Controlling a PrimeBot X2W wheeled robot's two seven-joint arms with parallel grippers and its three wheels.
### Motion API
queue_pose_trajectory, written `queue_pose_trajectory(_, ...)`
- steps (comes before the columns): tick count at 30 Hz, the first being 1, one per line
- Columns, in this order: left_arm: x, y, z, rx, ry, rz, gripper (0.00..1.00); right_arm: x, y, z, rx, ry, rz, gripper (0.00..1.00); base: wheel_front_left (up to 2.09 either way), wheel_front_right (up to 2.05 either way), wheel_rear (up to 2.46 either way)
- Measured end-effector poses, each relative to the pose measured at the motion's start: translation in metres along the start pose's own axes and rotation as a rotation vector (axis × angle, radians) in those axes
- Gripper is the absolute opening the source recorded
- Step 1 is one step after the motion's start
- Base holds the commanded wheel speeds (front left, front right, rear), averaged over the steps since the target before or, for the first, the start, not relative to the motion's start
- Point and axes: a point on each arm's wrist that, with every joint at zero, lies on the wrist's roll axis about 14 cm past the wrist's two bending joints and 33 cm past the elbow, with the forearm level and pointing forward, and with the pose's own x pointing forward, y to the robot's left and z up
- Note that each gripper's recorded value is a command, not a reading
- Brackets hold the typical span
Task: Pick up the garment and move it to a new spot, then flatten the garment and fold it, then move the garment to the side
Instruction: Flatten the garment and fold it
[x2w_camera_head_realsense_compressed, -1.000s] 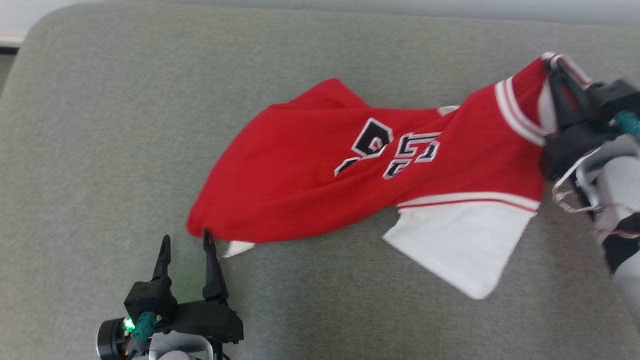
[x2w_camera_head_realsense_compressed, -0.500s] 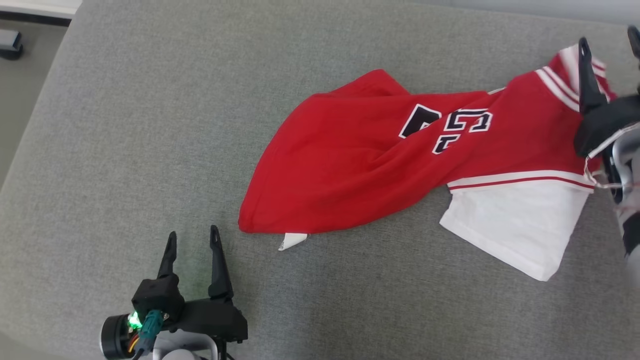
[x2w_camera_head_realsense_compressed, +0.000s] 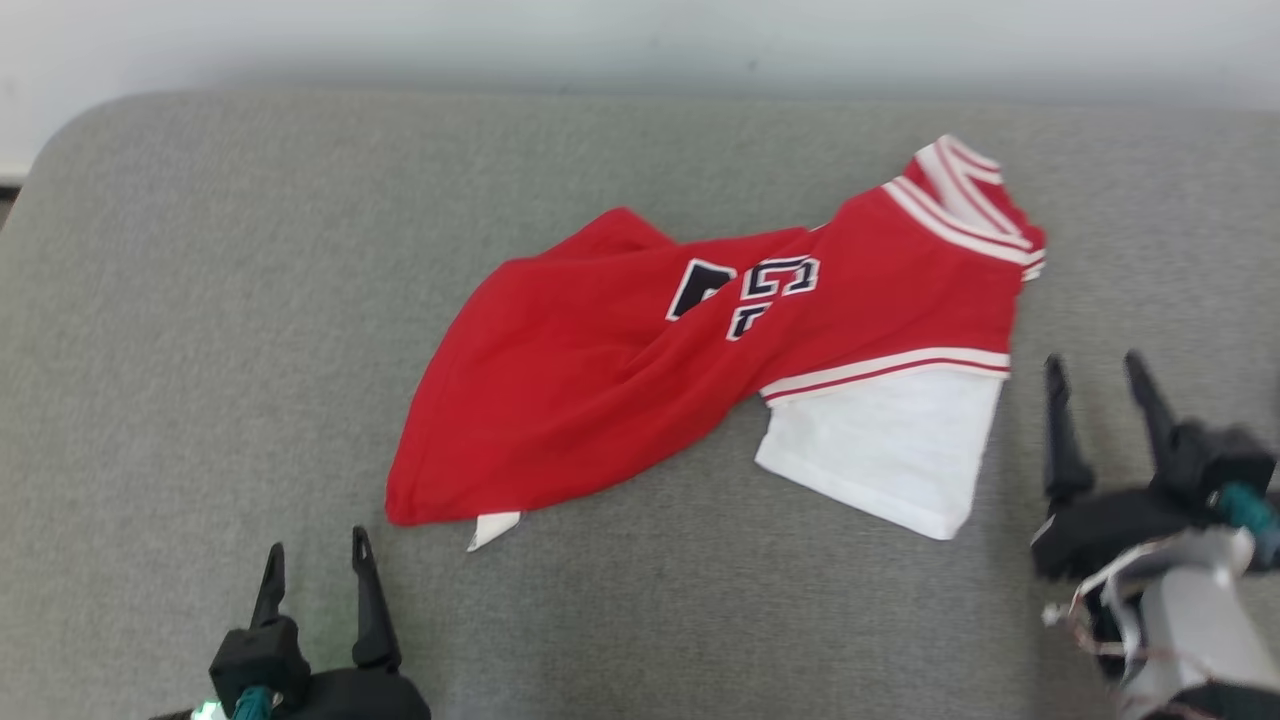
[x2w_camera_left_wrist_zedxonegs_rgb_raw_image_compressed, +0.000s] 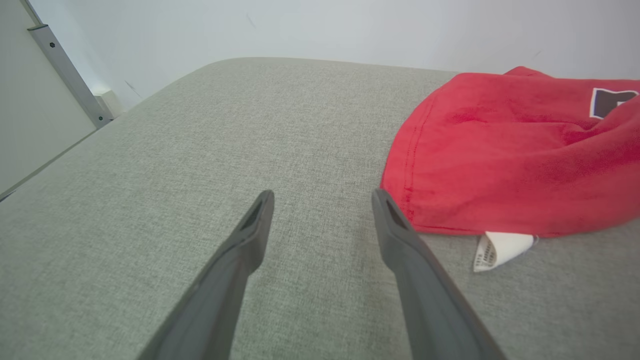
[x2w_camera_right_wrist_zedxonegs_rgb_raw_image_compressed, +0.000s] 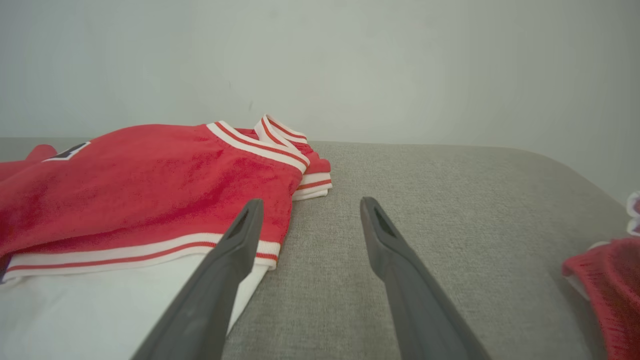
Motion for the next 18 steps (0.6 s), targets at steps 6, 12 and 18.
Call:
queue_pose_trajectory(6,-0.01,-0.007,0.003,0.011,-0.013,-0.038,1.0,-0.057,0.008,-0.016,0.04,0.039,-0.012,1.0,0.0,0.0,0.0)
queue_pose_trajectory(12,-0.018,-0.011,0.005,0.012,-0.021,-0.066,1.0,-0.093,0.022,-0.022,0.088,0.049,-0.021,1.0,0.0,0.0,0.0)
queue_pose_trajectory(18,-0.028,-0.017,0.01,0.005,-0.04,-0.102,1.0,-0.11,0.031,-0.012,0.102,0.019,-0.016,1.0,0.0,0.0,0.0)
